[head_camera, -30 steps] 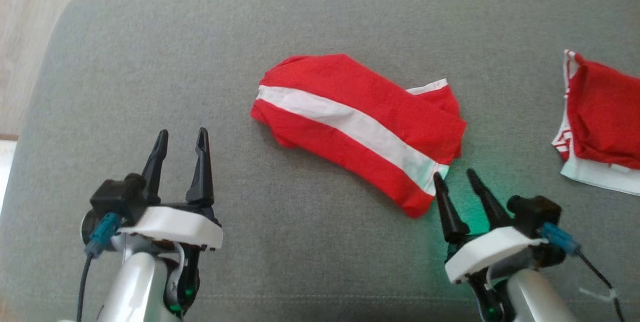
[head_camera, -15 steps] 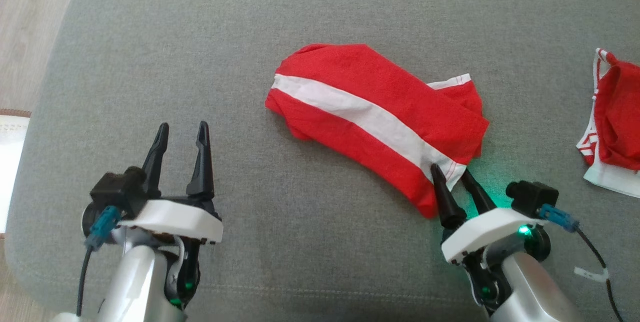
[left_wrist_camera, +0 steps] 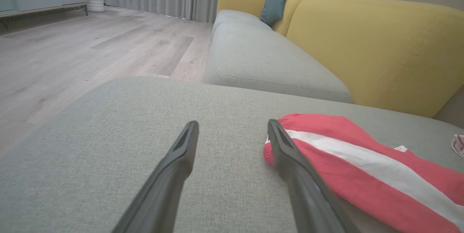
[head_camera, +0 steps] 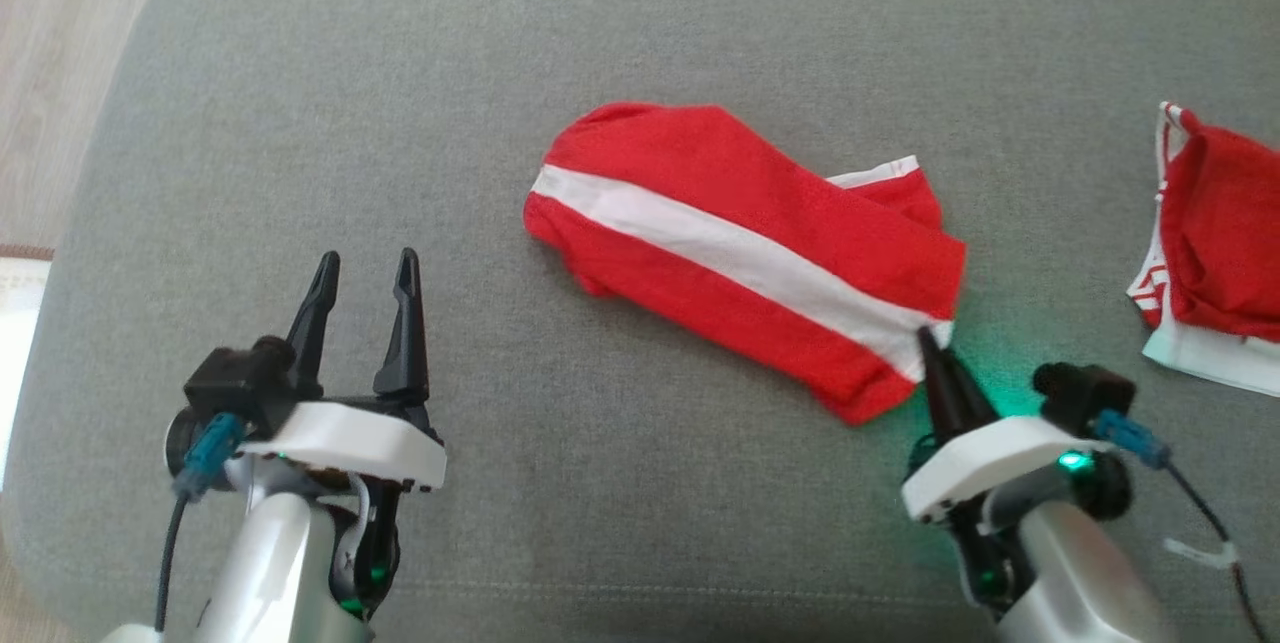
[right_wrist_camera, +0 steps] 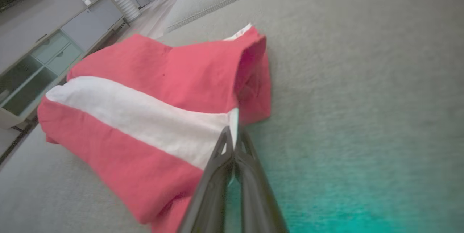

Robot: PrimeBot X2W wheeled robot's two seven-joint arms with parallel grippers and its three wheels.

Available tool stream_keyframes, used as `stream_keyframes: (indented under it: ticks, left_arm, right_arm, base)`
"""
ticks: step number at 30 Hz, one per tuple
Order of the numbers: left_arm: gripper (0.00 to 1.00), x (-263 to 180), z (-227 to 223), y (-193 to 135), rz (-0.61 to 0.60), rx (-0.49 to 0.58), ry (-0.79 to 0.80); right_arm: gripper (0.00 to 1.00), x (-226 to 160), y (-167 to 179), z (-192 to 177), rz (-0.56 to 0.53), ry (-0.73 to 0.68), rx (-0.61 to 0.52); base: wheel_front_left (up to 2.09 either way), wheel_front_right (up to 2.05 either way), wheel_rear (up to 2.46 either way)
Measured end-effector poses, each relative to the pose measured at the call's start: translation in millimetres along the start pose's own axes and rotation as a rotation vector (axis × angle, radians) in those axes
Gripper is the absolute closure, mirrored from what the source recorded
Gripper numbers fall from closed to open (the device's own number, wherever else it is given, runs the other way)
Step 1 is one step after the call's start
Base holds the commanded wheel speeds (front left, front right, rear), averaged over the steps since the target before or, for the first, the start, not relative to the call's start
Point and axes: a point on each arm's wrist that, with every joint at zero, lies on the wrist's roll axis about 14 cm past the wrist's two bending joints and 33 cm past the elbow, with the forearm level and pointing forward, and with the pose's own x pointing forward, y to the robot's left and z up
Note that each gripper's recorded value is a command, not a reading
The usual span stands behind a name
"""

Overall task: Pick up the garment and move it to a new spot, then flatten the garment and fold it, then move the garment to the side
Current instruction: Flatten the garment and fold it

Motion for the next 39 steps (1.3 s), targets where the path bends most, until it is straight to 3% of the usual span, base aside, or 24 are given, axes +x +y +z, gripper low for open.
stream_keyframes:
  ticks: [3, 6, 12, 18, 22, 33, 39]
  left_arm:
    - [0.00, 0.3, 3.4, -3.6, -0.010, -0.001, -0.010]
    - [0.00, 1.7, 5.7, -9.8, -0.028, -0.003, -0.017]
    - [0.00, 8.6, 2.5, -29.3, -0.099, -0.009, -0.008]
    - [0.00, 28.8, -5.7, -64.3, -0.236, -0.026, 0.029]
    - [0.00, 44.3, -22.0, -81.1, -0.309, -0.001, 0.148]
    - [0.00, 68.8, -54.6, -84.7, -0.370, 0.070, 0.435]
    - [0.00, 74.1, -62.6, -99.0, -0.437, 0.105, 0.503]
  right_arm:
    - [1.00, -3.6, -17.0, 17.2, -0.045, -0.048, -0.093]
    - [1.00, -10.3, -38.8, 51.9, -0.095, -0.109, -0.273]
    - [1.00, -24.2, -58.0, 69.6, -0.150, -0.109, -0.401]
    - [1.00, -40.0, -56.6, 48.4, -0.141, -0.054, -0.410]
    - [1.00, -45.7, -49.4, 41.3, -0.119, -0.050, -0.385]
    - [1.00, -52.4, -49.2, 27.6, -0.122, -0.027, -0.355]
    - [1.00, -52.9, -52.8, 21.3, -0.131, -0.017, -0.344]
  base:
    - [0.00, 0.00, 0.00]
    - [0.00, 0.00, 0.00]
    - [0.00, 0.00, 0.00]
    - [0.00, 0.00, 0.00]
    - [0.00, 0.00, 0.00]
    - [0.00, 0.00, 0.00]
    - [0.00, 0.00, 0.00]
